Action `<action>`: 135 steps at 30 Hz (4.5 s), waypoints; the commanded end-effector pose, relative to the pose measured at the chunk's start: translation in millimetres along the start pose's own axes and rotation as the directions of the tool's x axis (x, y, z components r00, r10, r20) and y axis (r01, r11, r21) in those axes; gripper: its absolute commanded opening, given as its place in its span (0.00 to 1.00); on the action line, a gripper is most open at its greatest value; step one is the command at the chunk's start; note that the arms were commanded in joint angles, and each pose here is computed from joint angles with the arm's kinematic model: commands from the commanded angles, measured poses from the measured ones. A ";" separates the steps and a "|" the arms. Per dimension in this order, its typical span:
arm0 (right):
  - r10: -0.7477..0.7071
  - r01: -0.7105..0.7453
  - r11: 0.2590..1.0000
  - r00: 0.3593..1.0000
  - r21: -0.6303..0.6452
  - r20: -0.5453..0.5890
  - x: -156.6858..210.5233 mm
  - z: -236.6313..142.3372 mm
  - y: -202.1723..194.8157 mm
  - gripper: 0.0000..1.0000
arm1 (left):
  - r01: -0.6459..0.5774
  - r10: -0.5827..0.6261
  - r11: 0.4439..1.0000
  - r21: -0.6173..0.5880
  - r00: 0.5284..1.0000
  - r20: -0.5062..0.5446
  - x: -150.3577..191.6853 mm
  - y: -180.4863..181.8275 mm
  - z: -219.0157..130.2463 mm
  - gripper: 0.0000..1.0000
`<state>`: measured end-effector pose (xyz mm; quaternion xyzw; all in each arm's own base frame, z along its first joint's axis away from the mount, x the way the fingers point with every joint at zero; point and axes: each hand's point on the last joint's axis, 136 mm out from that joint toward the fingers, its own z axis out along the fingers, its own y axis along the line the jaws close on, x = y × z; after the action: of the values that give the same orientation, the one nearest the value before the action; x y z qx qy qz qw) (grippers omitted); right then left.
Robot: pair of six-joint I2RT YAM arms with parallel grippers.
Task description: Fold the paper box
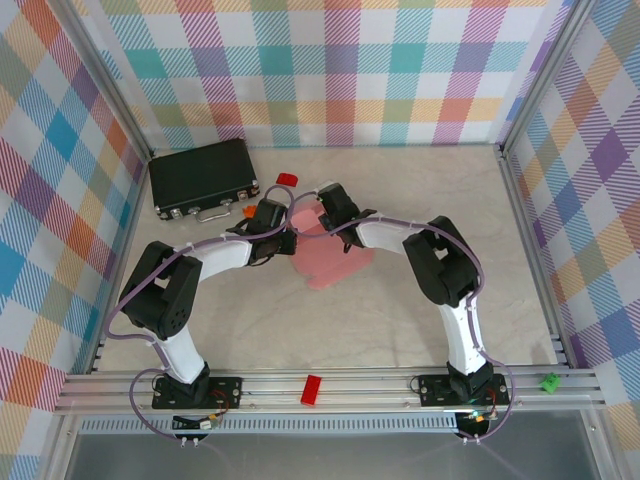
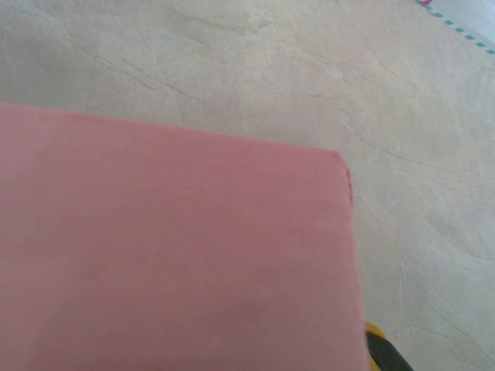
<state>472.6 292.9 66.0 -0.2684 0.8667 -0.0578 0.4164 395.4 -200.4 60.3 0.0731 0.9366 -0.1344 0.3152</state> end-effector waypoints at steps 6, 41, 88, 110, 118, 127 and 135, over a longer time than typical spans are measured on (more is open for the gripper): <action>-0.045 0.061 0.992 0.988 0.108 -0.145 31.2 11.5 -7.9 0.07 | -0.042 0.042 0.999 0.031 0.999 0.007 -10.9 -15.5 0.8 0.00; -0.039 0.035 0.998 0.997 -0.059 -0.069 36.8 -28.7 7.8 0.56 | -0.041 0.039 0.998 -0.054 0.999 -0.024 -4.6 -0.3 11.0 0.00; 0.532 -0.596 0.733 0.803 -0.327 -0.271 131.4 -190.9 -14.9 0.77 | 0.374 -0.389 0.903 -0.212 0.921 -0.032 0.9 18.4 -18.8 0.00; 0.755 -0.792 0.466 0.588 -0.393 -0.289 79.3 -195.5 -12.1 0.70 | 0.876 -0.880 0.470 -0.106 0.456 -0.137 11.9 -34.2 -25.7 0.00; 0.764 -0.806 0.437 0.567 -0.400 -0.308 66.1 -180.5 -8.0 0.64 | 0.907 -0.898 0.416 -0.057 0.400 -0.184 15.3 -48.4 -28.5 0.00; 0.763 -0.820 0.423 0.552 -0.385 -0.337 61.6 -165.8 -3.3 0.43 | 0.921 -0.904 0.388 -0.044 0.371 -0.210 21.3 -52.8 -30.5 0.00; 0.743 -0.824 0.448 0.559 -0.348 -0.368 61.8 -169.6 -4.9 0.11 | 0.930 -0.907 0.366 -0.037 0.348 -0.236 27.1 -58.0 -30.2 0.00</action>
<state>312.9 237.1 127.4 0.0738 0.9029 0.3431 0.2481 347.8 -236.6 65.2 -0.4391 0.8430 -0.3000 0.0813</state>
